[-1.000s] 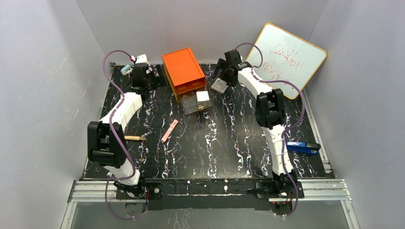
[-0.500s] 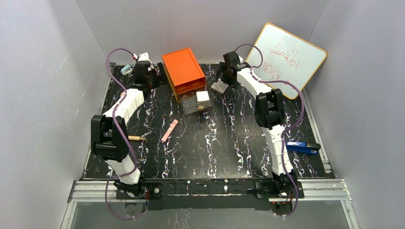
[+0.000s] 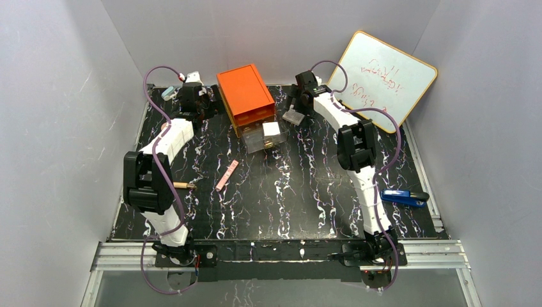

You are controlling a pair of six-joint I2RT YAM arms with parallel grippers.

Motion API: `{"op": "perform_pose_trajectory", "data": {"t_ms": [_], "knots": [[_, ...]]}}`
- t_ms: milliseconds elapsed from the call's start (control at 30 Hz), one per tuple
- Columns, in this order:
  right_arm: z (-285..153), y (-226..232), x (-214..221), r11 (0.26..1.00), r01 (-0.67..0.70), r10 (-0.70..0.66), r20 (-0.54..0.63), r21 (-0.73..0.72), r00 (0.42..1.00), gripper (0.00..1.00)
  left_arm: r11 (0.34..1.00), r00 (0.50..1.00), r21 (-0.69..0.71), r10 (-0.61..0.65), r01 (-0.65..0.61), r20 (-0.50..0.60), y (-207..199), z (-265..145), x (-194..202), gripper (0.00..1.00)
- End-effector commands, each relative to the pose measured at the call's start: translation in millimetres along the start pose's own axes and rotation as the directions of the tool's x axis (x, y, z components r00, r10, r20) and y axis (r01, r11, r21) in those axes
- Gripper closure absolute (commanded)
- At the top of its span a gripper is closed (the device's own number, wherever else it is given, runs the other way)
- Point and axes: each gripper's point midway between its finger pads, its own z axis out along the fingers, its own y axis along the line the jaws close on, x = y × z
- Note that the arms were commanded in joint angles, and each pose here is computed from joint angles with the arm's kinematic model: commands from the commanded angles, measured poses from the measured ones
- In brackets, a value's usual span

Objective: Organize the makeup

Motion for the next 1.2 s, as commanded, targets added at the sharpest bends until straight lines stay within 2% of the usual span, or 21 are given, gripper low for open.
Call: {"op": "perform_pose_trajectory", "data": {"t_ms": [0, 233, 467, 667, 967, 1167], "knots": [[13.7, 4.1, 1.9, 1.000, 0.004, -0.004, 0.002, 0.005, 1.000, 0.01, 1.000, 1.000, 0.003, -0.001, 0.001, 0.022, 1.0, 0.7, -11.6, 0.02], [20.8, 4.8, 6.6, 0.999, 0.038, -0.038, 0.001, 0.018, 0.999, 0.01, 1.000, 1.000, -0.003, -0.001, 0.001, 0.008, 5.6, 6.4, -6.6, 0.02], [14.8, 6.5, 5.7, 0.969, 0.229, -0.233, 0.034, 0.090, 0.972, 0.01, 1.000, 1.000, 0.002, -0.006, 0.006, -0.002, 9.0, 11.1, -2.3, 0.01], [16.8, -3.1, 18.6, 0.931, 0.347, -0.347, -0.019, 0.116, 0.938, 0.01, 1.000, 1.000, 0.003, -0.010, 0.010, -0.023, 12.7, 16.2, 5.6, 0.01], [23.2, -42.2, 53.6, 0.892, 0.412, -0.389, -0.146, 0.187, 0.909, 0.01, 1.000, 1.000, -0.001, -0.016, 0.016, -0.023, 18.3, 15.6, 2.8, 0.01], [27.4, -52.7, 76.4, 0.938, 0.332, -0.302, -0.232, 0.102, 0.925, 0.02, 1.000, 0.999, -0.004, -0.017, 0.017, -0.031, 20.0, 12.3, 3.6, 0.02]]}}
